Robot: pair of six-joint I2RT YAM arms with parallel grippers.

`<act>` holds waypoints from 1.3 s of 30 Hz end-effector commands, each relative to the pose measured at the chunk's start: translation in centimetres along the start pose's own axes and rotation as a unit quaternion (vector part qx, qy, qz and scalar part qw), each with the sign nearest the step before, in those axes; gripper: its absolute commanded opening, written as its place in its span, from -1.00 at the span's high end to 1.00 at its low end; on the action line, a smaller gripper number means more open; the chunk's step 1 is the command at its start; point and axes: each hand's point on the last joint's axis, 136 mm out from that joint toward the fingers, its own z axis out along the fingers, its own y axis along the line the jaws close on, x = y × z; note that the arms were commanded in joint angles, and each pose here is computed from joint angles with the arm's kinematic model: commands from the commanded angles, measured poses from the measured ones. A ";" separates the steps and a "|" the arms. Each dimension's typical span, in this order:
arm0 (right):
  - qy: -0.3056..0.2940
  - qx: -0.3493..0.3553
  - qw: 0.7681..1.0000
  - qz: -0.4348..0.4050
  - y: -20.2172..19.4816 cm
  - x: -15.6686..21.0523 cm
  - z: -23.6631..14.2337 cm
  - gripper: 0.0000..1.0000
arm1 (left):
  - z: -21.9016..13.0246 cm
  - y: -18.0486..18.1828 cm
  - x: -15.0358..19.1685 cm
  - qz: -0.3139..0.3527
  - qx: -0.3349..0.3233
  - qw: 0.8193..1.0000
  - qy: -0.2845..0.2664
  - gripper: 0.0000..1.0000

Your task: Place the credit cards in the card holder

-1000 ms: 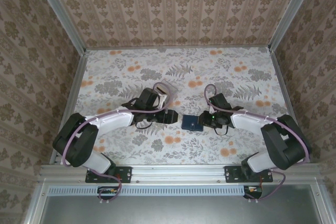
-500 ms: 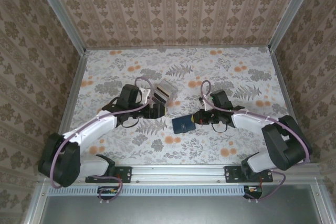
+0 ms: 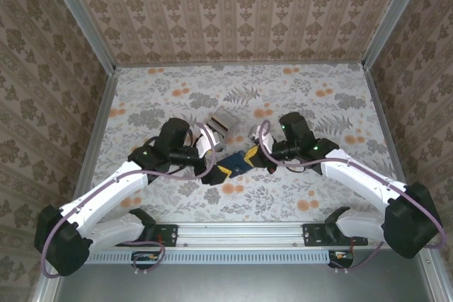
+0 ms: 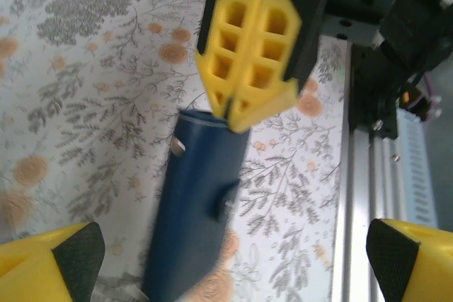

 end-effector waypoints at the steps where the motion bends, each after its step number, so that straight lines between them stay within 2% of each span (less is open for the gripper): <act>1: 0.036 -0.023 0.996 -0.080 1.5 1.1 -0.1 1.00 | 0.4 0.1 1.5 0.086 0.019 0.996 0.020 -0.89; 3: 0.019 -0.027 0.994 -0.102 1.9 0.9 -0.2 1.00 | 0.8 0.1 2.4 0.086 0.035 0.995 0.019 -0.73; 8: 0.023 -0.056 0.987 -0.149 3.9 0.8 -0.3 1.00 | 1.2 -1.2 3.7 0.077 0.091 0.992 0.042 -0.67; 13: 0.017 -0.050 0.984 -0.168 3.9 0.0 0.2 1.00 | 2.0 -3.3 3.5 0.055 0.153 0.985 0.061 -0.39; 15: 0.005 -0.042 0.984 -0.176 3.7 -0.7 0.3 1.00 | 1.8 -3.2 3.0 0.052 0.164 0.984 0.052 0.03; 16: 0.002 -0.037 0.983 -0.178 3.5 -0.9 0.3 1.00 | 1.8 -2.9 2.9 0.050 0.159 0.985 0.050 0.11; 20: 0.006 -0.026 0.984 -0.174 3.1 -1.4 0.3 1.00 | 1.9 -1.9 2.8 0.045 0.139 0.988 0.052 0.19; 24: -0.004 -0.014 0.987 -0.158 2.4 -1.8 0.6 1.00 | 2.2 -1.6 2.5 0.038 0.143 0.987 0.056 0.94; 26: -0.016 -0.010 0.988 -0.151 2.4 -2.1 0.5 1.00 | 2.4 -1.3 2.5 0.026 0.138 0.988 0.065 0.93; 28: -0.035 -0.006 0.988 -0.150 2.4 -2.5 0.4 1.00 | 2.7 -1.2 2.5 0.024 0.141 0.988 0.064 0.68; 30: -0.036 -0.006 0.989 -0.146 2.3 -2.4 0.6 1.00 | 2.8 -1.1 2.4 0.018 0.142 0.987 0.066 0.58; 32: -0.030 -0.008 0.989 -0.144 2.3 -2.5 0.6 1.00 | 2.7 -1.0 2.0 0.014 0.142 0.988 0.061 0.32; 34: -0.034 -0.009 0.989 -0.146 2.2 -2.5 0.7 1.00 | 2.9 -1.2 1.9 0.020 0.148 0.988 0.050 0.26; 35: -0.036 -0.009 0.989 -0.146 2.1 -2.5 0.8 1.00 | 3.0 -1.2 1.9 0.023 0.151 0.987 0.047 0.35; 37: -0.032 -0.011 0.989 -0.142 2.1 -2.5 0.9 1.00 | 2.8 -1.4 1.8 0.025 0.153 0.987 0.049 0.85; 38: -0.031 -0.011 0.989 -0.142 2.1 -2.6 0.9 1.00 | 2.6 -1.6 1.6 0.028 0.156 0.986 0.046 1.00; 39: -0.031 -0.009 0.990 -0.141 2.0 -2.6 1.0 1.00 | 2.4 -1.6 1.4 0.032 0.155 0.987 0.042 1.00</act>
